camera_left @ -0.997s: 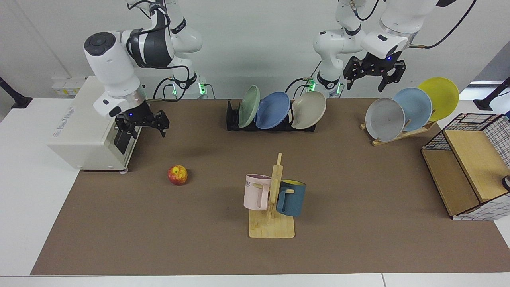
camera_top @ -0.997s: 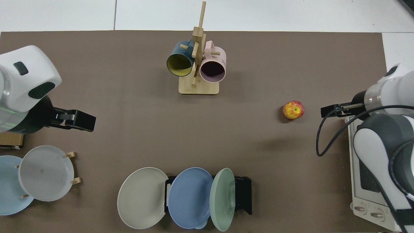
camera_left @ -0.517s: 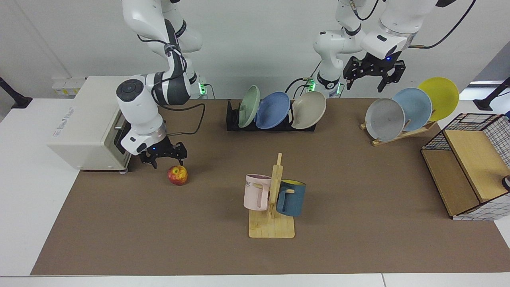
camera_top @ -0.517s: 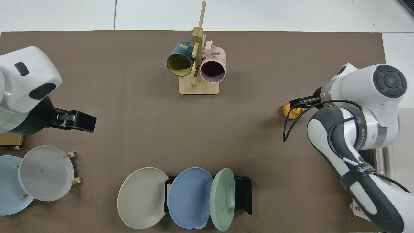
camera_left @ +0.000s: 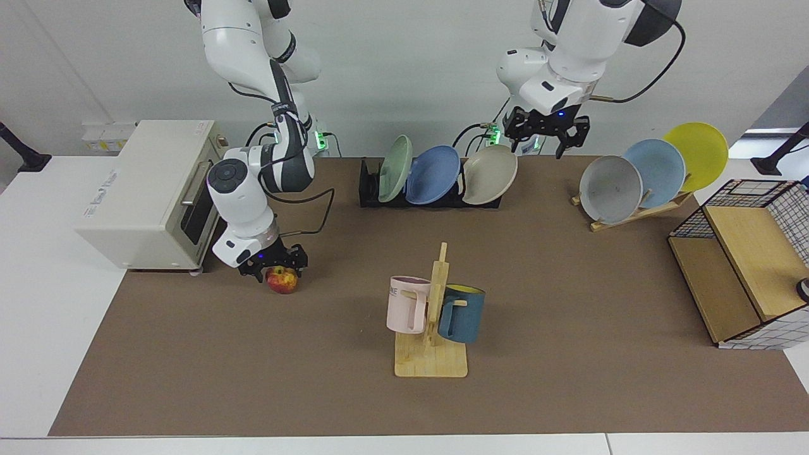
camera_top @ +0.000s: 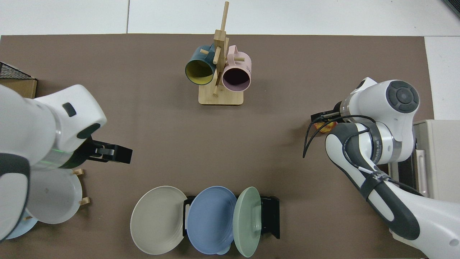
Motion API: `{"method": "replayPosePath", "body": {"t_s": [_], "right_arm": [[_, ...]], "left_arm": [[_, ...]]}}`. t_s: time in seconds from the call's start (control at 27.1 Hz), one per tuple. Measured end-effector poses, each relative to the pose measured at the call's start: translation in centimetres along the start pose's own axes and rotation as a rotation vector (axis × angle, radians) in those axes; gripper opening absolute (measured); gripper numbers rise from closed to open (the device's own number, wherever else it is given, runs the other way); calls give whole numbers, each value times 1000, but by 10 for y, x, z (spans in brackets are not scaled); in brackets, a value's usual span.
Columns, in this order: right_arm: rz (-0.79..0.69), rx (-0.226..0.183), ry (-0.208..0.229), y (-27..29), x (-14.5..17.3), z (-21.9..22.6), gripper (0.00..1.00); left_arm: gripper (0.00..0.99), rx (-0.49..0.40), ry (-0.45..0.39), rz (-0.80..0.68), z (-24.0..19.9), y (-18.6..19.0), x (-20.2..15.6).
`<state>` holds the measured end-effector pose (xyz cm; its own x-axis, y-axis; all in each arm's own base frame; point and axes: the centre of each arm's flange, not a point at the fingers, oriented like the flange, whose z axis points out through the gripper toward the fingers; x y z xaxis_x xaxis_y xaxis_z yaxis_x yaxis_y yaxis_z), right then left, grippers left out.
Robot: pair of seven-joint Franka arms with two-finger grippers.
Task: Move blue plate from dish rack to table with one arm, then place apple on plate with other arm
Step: 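Grasp the blue plate in the dish rack with the left gripper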
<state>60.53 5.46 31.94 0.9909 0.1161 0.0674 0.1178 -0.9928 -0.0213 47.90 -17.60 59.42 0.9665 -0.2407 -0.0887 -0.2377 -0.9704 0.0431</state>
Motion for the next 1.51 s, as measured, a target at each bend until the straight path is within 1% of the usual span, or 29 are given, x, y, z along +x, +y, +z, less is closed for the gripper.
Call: {"method": "replayPosePath", "body": {"t_s": [0.15,0.22,0.3,0.41,0.55,0.78,1.0,1.03,1.11,1.14,1.18,1.22,1.29,1.4,1.48,1.51], "right_arm": [[1,0,-10,1,-4,6,1000],[1,0,-10,1,-5,8,1000],[1,0,-11,1,-6,11,1000],[1,-1,-9,1,-7,13,1000],[1,-1,3,1,-6,15,1000],[2,-2,3,1,-6,19,1000],[1,-2,3,1,-6,21,996],[0,-2,3,1,-6,21,987],[-2,-2,3,1,-6,21,877],[-3,-2,4,1,-6,20,846],[-3,-2,5,1,-6,20,793],[-4,-2,5,1,-6,20,767],[-4,-2,5,1,-6,20,767],[-5,-2,5,1,-6,20,767],[-5,-2,5,1,-6,20,767],[-5,-2,5,1,-6,20,767]], "left_arm": [[991,-16,-22,38,38,31,-7],[991,-23,-9,49,58,44,-14],[991,-48,10,44,73,53,-25],[991,-91,15,21,87,58,-44],[991,-106,5,14,106,65,-63],[991,-119,18,17,147,83,-72],[991,-131,54,15,196,99,-79],[991,-134,53,15,203,103,-82],[987,-140,49,16,212,109,-86],[987,-141,46,16,214,112,-87],[982,-140,45,17,215,114,-89],[982,-138,43,19,216,117,-90],[965,-131,41,20,217,124,-93],[965,-123,39,20,219,133,-97],[850,-120,38,17,220,136,-98],[819,-120,37,16,220,136,-99]]}}
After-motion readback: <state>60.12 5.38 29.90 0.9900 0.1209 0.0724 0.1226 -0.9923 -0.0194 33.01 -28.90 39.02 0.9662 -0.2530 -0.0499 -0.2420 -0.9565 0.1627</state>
